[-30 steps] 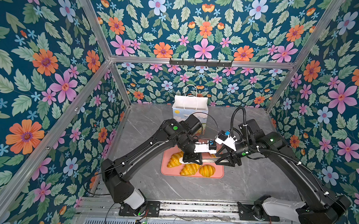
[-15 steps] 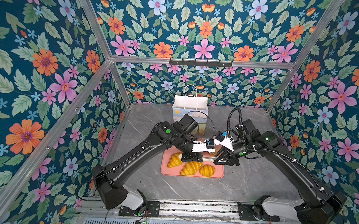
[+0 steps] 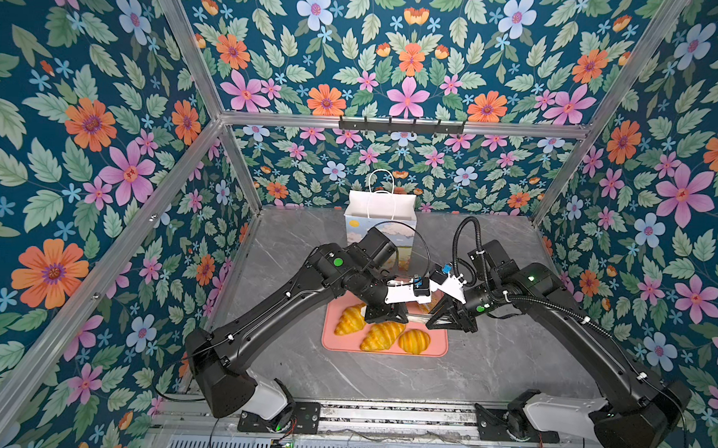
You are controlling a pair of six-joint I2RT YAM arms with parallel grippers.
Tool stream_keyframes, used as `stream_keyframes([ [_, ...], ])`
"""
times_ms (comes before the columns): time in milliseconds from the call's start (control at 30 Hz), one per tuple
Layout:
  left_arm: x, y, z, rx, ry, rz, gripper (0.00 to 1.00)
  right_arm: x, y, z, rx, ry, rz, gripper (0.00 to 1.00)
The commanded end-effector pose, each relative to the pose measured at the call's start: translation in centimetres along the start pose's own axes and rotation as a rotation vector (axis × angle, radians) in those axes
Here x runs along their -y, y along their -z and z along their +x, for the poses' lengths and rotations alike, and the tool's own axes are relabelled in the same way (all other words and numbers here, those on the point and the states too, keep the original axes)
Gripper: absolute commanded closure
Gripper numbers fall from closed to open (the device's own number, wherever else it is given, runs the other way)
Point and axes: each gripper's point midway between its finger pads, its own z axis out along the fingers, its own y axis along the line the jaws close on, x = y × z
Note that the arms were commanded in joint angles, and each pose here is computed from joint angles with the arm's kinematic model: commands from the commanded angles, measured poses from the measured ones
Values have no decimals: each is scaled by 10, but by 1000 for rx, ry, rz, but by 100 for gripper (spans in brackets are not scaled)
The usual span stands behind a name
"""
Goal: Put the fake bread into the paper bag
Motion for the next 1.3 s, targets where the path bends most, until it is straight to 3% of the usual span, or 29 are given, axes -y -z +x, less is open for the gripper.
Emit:
stream_keyframes([
  [0, -7, 1, -10, 46, -17, -23, 94, -5, 0, -5, 25, 23, -25, 90],
  [67, -10, 0, -9, 44, -12, -31, 89, -5, 0, -5, 27, 18, -25, 92],
  [167, -18, -1, -7, 42, 1, -77, 65, -1, -1, -5, 27, -6, -9, 93],
  [200, -22, -1, -6, 41, 7, -99, 43, 1, -1, -4, 24, -19, 4, 93],
  [233, -25, 1, -7, 47, 10, -122, 28, 5, -1, -3, 19, -39, 20, 93],
  [333, -40, 18, -11, 109, 41, -203, 25, 15, -3, 2, 3, -115, 69, 89],
  [467, -77, 67, -16, 299, 138, -385, 17, 24, -5, 10, -14, -235, 113, 86],
  [600, -114, 117, -1, 486, 305, -617, 7, 39, -3, 25, -28, -357, 226, 86],
  [767, -138, 149, 38, 586, 582, -841, 5, 53, 12, 42, -49, -495, 394, 82],
  [933, -144, 149, 98, 590, 840, -959, 6, 72, 41, 64, -83, -623, 647, 80],
  [1100, -140, 133, 140, 567, 939, -1030, 7, 79, 56, 84, -125, -714, 785, 79],
  [1267, -141, 128, 174, 565, 1028, -1124, 7, 78, 49, 92, -171, -683, 847, 74],
])
